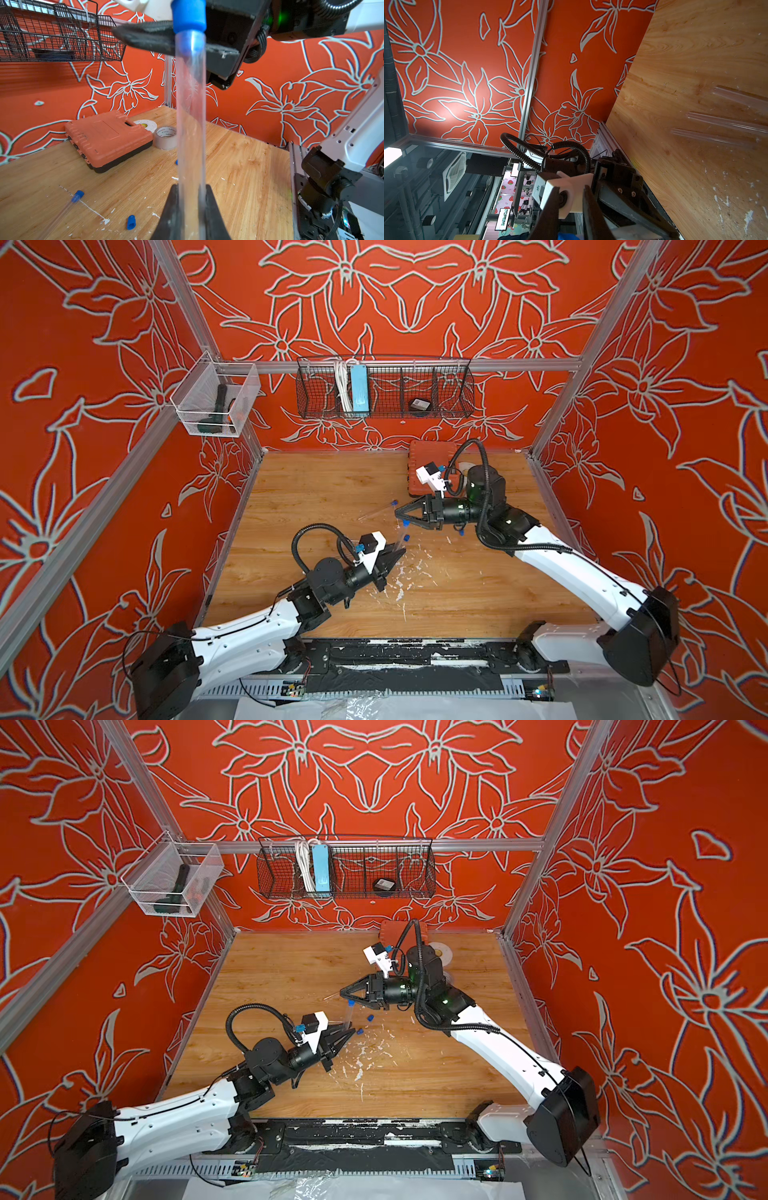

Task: Insert stoppers into test tubes
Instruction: Insert the stopper into the test tube.

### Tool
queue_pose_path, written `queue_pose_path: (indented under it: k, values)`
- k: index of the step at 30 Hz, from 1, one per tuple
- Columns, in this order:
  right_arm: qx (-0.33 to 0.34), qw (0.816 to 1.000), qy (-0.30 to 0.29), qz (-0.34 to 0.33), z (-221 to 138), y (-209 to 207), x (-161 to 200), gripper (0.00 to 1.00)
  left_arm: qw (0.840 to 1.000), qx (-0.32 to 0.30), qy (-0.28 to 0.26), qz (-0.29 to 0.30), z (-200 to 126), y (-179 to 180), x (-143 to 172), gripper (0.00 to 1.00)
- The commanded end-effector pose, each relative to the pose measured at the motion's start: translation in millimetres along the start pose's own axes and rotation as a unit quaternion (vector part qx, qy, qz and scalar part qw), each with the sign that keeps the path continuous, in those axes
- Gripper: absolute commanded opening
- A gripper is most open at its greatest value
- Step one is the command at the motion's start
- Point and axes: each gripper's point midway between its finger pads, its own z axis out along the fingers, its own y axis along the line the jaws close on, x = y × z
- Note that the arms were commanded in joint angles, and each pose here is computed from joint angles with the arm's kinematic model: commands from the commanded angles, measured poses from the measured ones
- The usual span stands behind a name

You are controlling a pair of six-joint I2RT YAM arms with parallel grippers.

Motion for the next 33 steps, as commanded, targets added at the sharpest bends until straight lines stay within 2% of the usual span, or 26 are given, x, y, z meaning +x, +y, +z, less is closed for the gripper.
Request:
queue_pose_path:
  k: [1,13,29,33]
  values:
    - [0.061,0.992,0.061,0.091,15,-59,39,0.22,0.973,-0.006,-0.231,-0.005,-19,-2,-141,0.00]
    - [0.060,0.992,0.057,0.099,16,-70,43,0.22,0.950,-0.022,-0.309,-0.037,-38,6,-182,0.00]
    - [0.063,0.991,0.051,0.109,17,-88,49,0.24,0.929,0.019,-0.369,-0.008,-52,-13,-229,0.00]
    - [0.056,0.992,0.043,0.107,16,-82,44,0.24,0.933,0.024,-0.360,0.009,-50,-17,-227,0.00]
